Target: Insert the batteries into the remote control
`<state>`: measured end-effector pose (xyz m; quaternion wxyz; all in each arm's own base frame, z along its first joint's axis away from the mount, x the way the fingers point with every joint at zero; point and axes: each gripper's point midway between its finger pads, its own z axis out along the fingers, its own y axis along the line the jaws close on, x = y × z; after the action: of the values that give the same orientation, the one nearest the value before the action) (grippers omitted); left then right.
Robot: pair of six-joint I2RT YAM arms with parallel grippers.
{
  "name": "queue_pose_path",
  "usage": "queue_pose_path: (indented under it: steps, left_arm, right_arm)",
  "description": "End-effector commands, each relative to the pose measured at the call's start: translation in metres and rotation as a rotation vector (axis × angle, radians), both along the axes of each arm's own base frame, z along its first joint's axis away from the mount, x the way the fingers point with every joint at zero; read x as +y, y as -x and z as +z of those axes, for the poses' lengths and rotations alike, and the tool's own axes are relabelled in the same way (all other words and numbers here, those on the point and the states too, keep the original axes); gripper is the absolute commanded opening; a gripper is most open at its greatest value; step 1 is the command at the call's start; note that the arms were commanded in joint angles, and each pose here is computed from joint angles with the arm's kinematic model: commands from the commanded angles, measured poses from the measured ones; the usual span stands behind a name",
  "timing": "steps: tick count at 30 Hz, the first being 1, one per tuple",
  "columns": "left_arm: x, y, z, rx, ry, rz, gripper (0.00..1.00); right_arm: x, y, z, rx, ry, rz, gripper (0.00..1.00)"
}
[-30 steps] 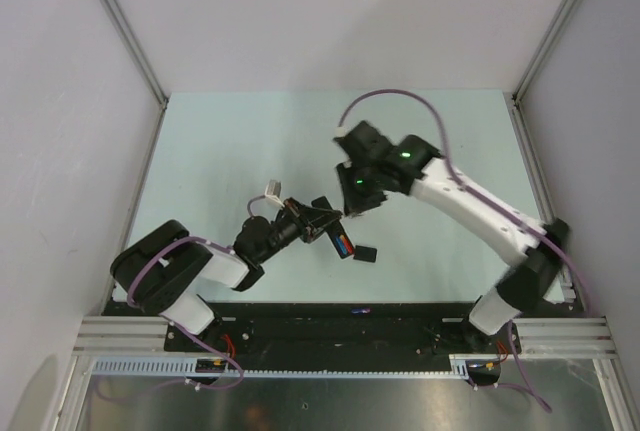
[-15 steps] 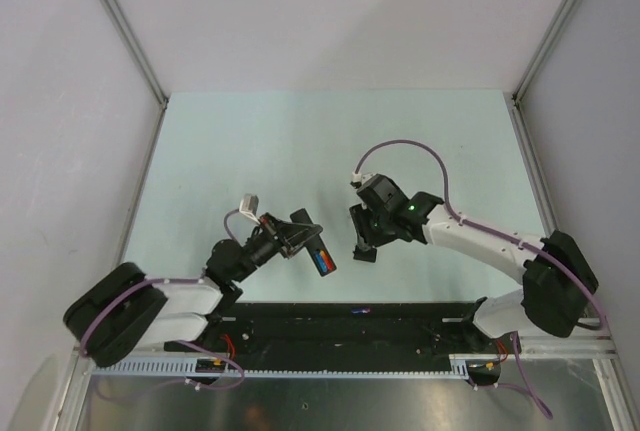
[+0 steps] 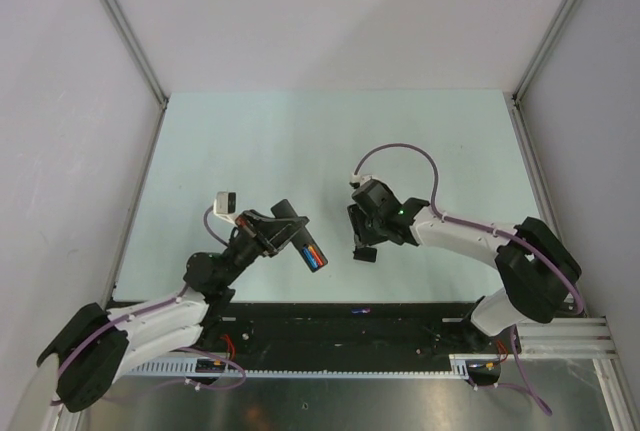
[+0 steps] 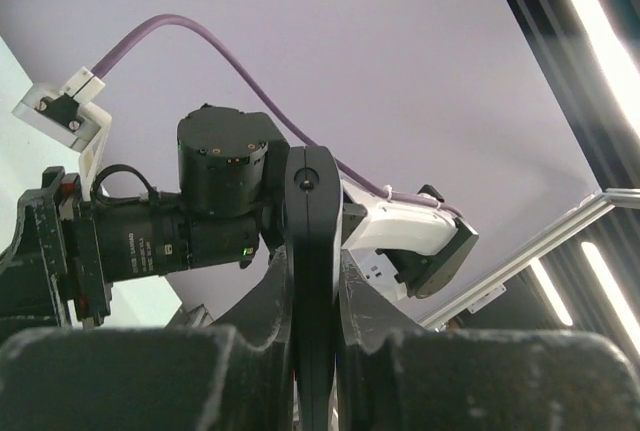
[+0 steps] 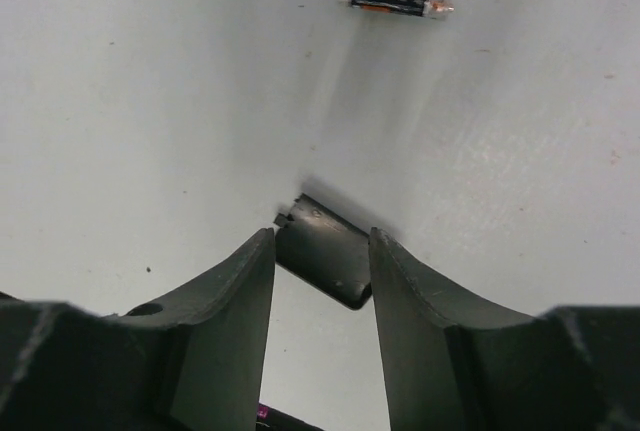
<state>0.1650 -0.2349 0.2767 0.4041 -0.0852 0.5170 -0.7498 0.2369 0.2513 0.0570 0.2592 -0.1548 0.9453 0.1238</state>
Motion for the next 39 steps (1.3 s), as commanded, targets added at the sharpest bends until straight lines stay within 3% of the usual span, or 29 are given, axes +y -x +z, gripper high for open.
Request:
queue_pose_path:
  steps: [1,8,18,29,32,36,39]
  left_arm:
    - [0.01,0.005,-0.021,-0.002,-0.026,0.031,0.0]
    - [0.009,0.004,-0.023,0.001,-0.031,0.036,0.0]
    - [0.01,0.004,-0.021,-0.004,-0.027,0.041,0.0]
    - [0.008,0.003,-0.022,-0.002,-0.039,0.038,0.0]
    - [0.007,0.002,-0.024,0.004,-0.045,0.034,0.0]
    - [0.007,0.003,-0.027,0.011,-0.049,0.03,0.0]
    - [0.008,0.003,-0.028,0.014,-0.051,0.033,0.0]
  right_arm:
    - [0.016,0.003,0.008,-0.037,-0.07,0.077,0.49]
    - [0.018,0.025,-0.003,0.004,-0.077,0.21,0.66]
    - [0.018,0.033,-0.023,0.001,0.001,0.283,0.67]
    - [0.007,0.02,-0.043,-0.014,0.094,0.227,0.67]
    - [0.004,0.015,-0.046,-0.003,0.111,0.199,0.57]
    - [-0.001,0.013,-0.051,0.021,0.13,0.158,0.31]
    - [-0.005,0.009,-0.052,0.026,0.133,0.113,0.22]
